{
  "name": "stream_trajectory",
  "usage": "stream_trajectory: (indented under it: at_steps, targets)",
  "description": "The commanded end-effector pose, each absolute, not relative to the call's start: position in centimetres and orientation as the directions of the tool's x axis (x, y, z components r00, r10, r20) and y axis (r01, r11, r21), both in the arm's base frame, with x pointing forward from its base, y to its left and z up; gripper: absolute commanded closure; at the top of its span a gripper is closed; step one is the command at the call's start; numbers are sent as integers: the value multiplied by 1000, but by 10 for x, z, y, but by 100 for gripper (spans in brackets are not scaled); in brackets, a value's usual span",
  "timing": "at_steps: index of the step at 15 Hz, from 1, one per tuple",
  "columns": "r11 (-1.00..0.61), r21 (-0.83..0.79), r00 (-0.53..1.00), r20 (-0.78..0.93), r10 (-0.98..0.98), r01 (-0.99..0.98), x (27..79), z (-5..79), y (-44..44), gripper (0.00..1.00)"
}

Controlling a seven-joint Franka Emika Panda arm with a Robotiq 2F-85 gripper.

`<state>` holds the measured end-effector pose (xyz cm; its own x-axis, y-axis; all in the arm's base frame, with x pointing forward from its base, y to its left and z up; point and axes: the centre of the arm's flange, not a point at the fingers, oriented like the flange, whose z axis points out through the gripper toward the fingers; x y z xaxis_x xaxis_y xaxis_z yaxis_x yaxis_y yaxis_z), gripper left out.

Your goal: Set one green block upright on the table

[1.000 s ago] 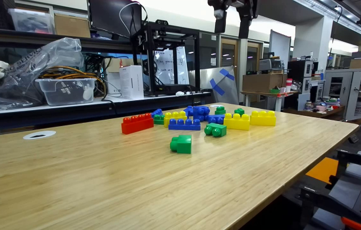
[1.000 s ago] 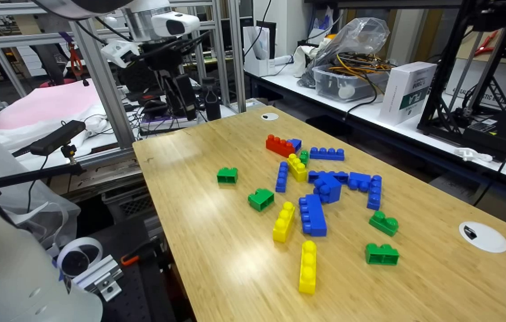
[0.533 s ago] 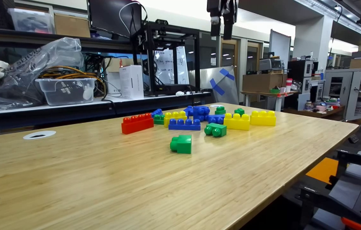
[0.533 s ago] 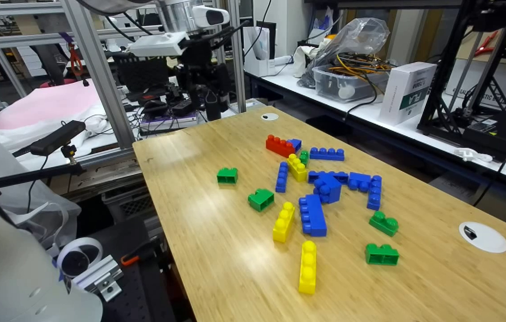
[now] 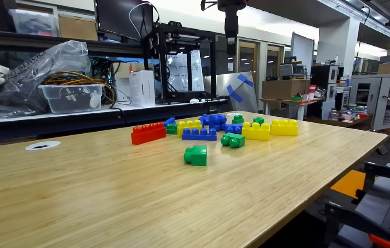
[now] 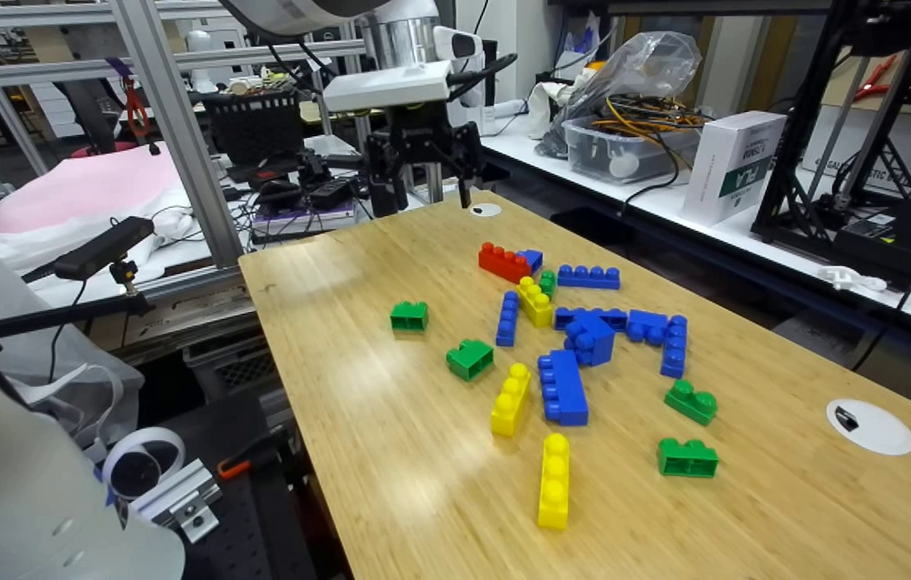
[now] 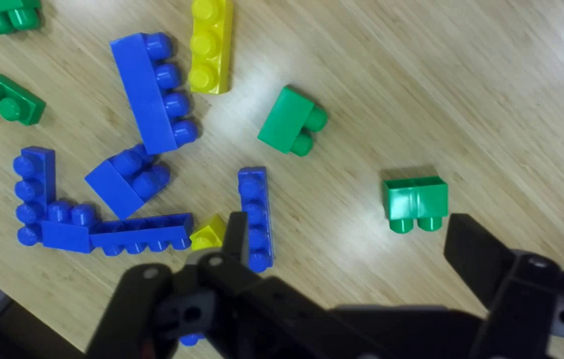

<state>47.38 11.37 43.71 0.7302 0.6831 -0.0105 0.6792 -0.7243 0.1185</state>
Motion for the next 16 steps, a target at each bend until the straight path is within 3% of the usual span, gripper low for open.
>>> stream_trajectory:
  at_steps: [1, 7, 16]
  targets:
    - [-643, 169, 664, -149, 733, 747, 500, 420, 113, 0]
    - [-494, 210, 537, -342, 772, 844, 516, 359, 128, 0]
    - [-508, 203, 547, -338, 766, 837, 513, 338, 138, 0]
